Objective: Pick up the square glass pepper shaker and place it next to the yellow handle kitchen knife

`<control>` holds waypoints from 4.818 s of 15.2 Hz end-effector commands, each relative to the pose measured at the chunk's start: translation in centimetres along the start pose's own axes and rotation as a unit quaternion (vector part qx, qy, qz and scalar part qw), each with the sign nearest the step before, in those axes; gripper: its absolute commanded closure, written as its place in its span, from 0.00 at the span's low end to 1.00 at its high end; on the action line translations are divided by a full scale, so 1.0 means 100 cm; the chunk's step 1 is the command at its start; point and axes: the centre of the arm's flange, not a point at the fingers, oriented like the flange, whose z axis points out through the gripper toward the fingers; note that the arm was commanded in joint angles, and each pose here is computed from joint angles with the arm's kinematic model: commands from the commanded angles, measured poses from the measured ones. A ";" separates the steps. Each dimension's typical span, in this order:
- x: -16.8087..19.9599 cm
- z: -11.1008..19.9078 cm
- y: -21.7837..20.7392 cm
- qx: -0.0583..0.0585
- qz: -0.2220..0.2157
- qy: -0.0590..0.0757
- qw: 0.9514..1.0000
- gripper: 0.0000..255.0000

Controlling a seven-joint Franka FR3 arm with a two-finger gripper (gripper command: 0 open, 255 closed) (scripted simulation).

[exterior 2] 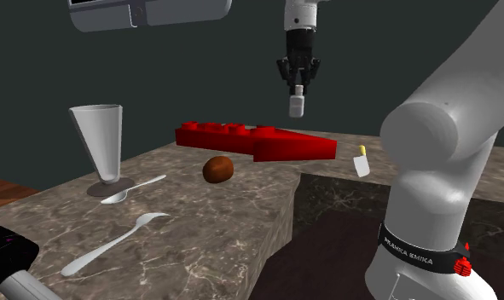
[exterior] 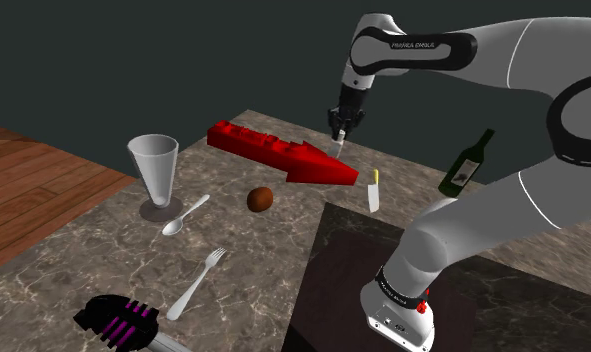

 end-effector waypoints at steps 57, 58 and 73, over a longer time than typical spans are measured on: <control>-0.054 0.164 0.340 0.000 -0.001 0.000 1.000 1.00; -0.054 0.164 0.340 0.000 -0.001 0.000 1.000 1.00; -0.054 0.114 0.340 0.000 -0.001 0.000 1.000 0.00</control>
